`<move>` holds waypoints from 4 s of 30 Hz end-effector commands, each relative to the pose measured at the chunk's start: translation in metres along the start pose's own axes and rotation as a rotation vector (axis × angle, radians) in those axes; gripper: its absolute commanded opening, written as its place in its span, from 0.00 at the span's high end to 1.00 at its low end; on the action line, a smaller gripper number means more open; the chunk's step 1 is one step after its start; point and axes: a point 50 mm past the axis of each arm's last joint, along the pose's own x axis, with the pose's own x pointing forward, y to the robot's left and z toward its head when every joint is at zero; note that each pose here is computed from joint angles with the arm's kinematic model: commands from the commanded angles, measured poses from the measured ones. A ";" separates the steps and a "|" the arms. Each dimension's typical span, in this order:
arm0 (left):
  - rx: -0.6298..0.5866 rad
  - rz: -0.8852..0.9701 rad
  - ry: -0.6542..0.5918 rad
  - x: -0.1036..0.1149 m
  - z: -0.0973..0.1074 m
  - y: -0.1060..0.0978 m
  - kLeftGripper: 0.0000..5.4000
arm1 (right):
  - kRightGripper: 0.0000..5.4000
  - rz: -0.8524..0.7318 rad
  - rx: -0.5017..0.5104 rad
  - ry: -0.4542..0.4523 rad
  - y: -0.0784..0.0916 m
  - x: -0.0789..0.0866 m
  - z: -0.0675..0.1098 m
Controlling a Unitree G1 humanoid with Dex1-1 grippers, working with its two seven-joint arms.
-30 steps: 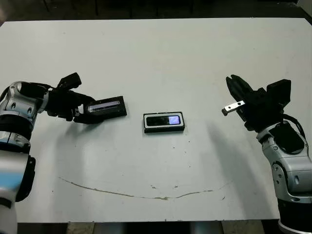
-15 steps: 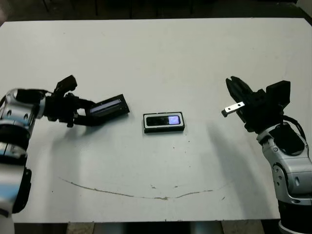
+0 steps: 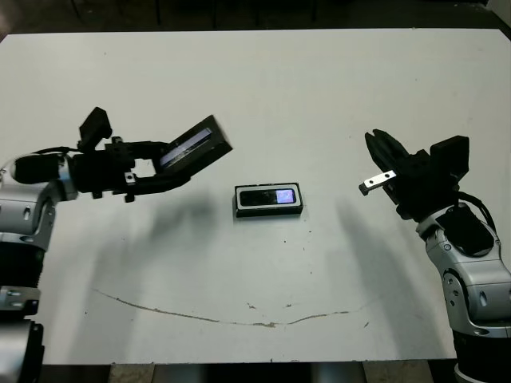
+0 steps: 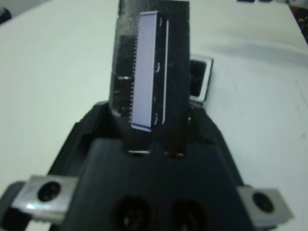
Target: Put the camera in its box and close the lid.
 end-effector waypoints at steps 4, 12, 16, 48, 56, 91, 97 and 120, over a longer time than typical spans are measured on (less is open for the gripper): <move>0.013 -0.024 0.065 0.017 -0.010 -0.005 0.49 | 1.00 -0.012 0.016 0.034 0.002 -0.003 -0.007; -0.006 -0.070 0.155 0.037 -0.021 -0.004 0.49 | 1.00 -0.014 0.032 0.032 0.001 -0.003 -0.006; -0.009 -0.119 0.210 0.044 -0.029 -0.007 0.49 | 1.00 -0.018 0.028 0.034 0.001 -0.003 -0.005; -0.101 -0.309 0.266 0.058 -0.040 -0.024 0.49 | 1.00 -0.019 0.051 0.040 0.002 -0.004 -0.005; 0.018 -0.114 0.232 0.073 -0.050 -0.040 0.49 | 1.00 -0.016 0.043 0.040 0.003 -0.005 -0.005; -0.112 -0.337 0.447 0.134 -0.044 -0.030 0.49 | 1.00 -0.018 0.059 0.054 0.006 -0.007 -0.003; -0.100 -0.356 0.465 0.140 -0.042 -0.031 0.49 | 1.00 -0.018 0.064 0.062 0.005 -0.008 -0.004; 0.346 -0.628 0.708 0.138 -0.009 -0.049 0.49 | 1.00 -0.016 0.067 0.070 0.008 -0.008 -0.003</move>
